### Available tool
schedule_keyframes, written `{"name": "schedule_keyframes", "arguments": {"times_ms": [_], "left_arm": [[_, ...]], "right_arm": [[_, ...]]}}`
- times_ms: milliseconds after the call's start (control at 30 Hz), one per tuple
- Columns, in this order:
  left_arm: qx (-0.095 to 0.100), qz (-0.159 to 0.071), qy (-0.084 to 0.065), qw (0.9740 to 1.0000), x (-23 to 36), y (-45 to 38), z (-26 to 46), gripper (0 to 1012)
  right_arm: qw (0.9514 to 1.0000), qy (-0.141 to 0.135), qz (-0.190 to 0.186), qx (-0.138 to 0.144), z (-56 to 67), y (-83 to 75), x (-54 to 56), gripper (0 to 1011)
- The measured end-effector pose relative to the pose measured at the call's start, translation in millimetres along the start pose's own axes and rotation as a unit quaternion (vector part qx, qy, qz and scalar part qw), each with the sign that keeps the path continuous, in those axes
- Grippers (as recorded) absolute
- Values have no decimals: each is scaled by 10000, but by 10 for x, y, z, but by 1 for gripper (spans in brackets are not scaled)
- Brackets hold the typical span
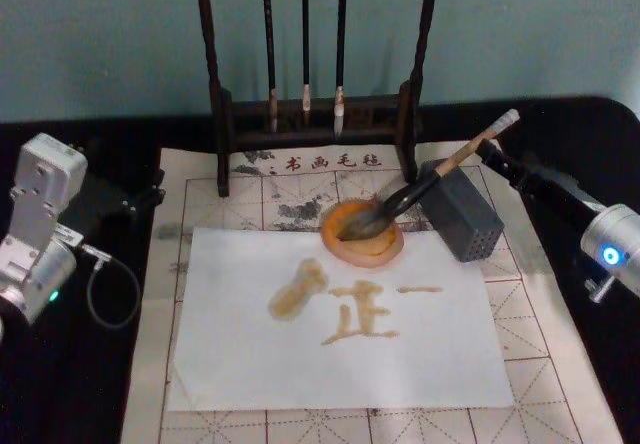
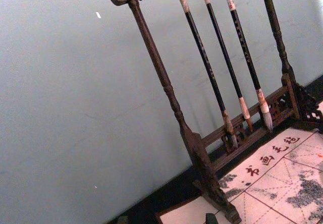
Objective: Pick up the brush from the inkstone, write on the paper, then place the brush back to its original position.
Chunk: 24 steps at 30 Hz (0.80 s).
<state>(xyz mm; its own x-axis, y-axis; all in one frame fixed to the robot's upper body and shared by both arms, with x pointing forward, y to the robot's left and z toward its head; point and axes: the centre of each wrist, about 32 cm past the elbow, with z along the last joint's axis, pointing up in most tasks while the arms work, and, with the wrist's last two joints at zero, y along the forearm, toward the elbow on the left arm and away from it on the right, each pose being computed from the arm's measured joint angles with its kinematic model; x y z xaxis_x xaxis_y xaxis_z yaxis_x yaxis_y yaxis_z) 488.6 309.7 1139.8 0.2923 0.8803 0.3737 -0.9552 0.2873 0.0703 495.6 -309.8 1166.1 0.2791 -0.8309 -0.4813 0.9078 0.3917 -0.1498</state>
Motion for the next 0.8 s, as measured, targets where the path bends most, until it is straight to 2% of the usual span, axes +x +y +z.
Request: {"name": "schedule_keyframes", "arguments": {"times_ms": [67, 133, 233, 267, 400, 567, 800], "left_arm": [[0, 0, 0, 10000, 0, 0, 0, 1001], [0, 0, 0, 10000, 0, 0, 0, 1001], [0, 0, 0, 10000, 0, 0, 0, 1001], [0, 0, 0, 10000, 0, 0, 0, 1001], [0, 0, 0, 10000, 0, 0, 0, 1001], [0, 0, 0, 10000, 0, 0, 0, 1001], [0, 0, 0, 10000, 0, 0, 0, 1001]], "right_arm": [[9995, 301, -16, 14, 12, 24, -5, 1000], [9988, 486, -22, 16, 16, 42, -10, 1002], [9961, 877, -51, 18, 28, 94, -26, 1002], [9961, 877, -51, 18, 28, 94, -26, 1000], [9915, 1299, -104, -12, 25, 157, -67, 1000], [9862, 1641, -201, -48, 18, 235, -124, 1000], [9819, 1861, -335, -89, 19, 338, -159, 1000]]}}
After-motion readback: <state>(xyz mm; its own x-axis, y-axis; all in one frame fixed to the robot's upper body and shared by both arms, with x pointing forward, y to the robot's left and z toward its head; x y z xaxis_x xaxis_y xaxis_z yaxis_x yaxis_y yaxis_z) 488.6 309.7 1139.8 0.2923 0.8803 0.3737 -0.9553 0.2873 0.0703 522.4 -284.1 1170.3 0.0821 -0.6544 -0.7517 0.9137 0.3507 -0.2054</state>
